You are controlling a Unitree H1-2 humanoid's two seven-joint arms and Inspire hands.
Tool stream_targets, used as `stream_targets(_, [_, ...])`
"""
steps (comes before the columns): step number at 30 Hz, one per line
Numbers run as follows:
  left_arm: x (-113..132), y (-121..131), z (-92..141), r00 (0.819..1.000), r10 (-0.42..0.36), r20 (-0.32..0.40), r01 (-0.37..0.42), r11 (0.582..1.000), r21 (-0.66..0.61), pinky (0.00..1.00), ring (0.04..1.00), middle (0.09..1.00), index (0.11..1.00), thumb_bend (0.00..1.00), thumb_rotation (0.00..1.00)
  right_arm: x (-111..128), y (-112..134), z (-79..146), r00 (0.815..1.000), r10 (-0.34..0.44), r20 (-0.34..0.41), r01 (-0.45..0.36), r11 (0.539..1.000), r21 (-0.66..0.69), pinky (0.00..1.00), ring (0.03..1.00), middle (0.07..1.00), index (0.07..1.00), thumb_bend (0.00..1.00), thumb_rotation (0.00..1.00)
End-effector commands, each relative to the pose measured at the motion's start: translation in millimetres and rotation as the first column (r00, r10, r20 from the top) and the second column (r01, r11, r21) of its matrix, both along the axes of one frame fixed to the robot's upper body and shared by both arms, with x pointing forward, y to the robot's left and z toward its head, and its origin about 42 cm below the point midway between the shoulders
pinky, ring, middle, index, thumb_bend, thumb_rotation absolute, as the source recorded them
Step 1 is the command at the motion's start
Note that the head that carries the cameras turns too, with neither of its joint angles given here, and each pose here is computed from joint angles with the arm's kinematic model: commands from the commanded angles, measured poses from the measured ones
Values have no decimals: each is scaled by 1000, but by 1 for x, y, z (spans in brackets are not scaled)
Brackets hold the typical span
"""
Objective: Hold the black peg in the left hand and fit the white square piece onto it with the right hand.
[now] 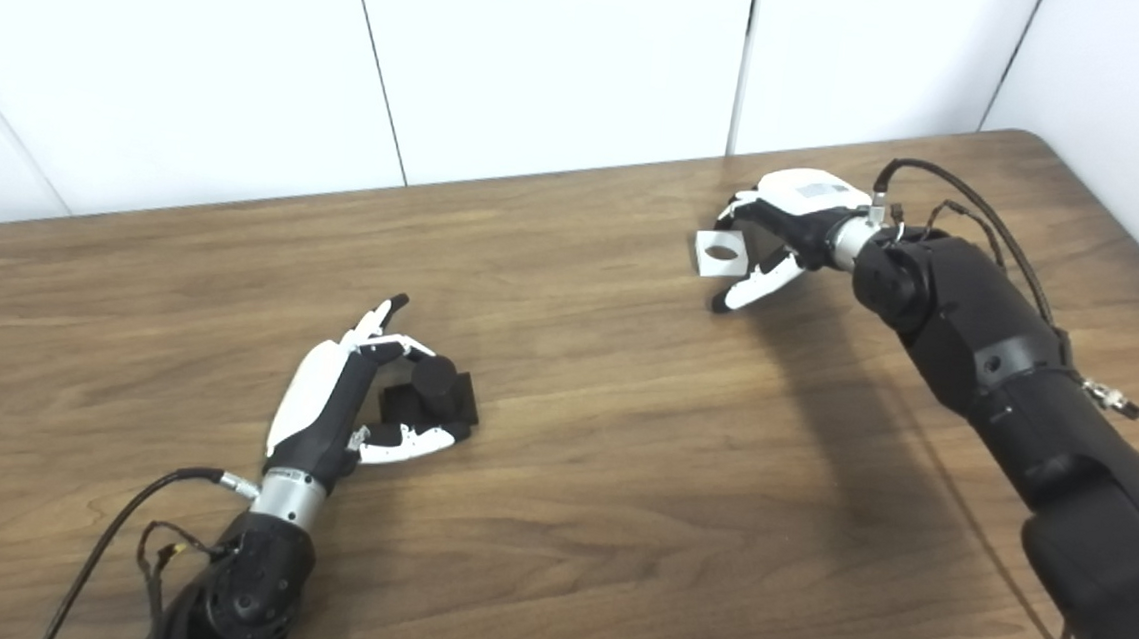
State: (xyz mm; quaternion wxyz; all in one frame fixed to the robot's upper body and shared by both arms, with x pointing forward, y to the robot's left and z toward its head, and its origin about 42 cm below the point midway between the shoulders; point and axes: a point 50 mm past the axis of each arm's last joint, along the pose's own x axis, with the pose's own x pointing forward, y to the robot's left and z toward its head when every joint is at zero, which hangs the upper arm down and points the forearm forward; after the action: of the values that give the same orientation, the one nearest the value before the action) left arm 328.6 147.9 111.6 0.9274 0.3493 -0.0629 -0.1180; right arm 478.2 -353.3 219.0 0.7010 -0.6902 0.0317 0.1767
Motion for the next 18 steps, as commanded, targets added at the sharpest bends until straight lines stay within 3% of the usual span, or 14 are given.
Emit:
stream_targets(1, [-6,13,-12,998,15,-59,-11,997,71,1000,1000,994,495,521,80,11,0,27,998,19,68,-18,1000,-11,967,966,929,796,720,519])
stream_targets(18, [-7,10,-12,998,13,-55,-9,997,72,1000,1000,988,494,521,79,7,6,9,991,28,130,-37,997,62,954,927,884,654,682,341])
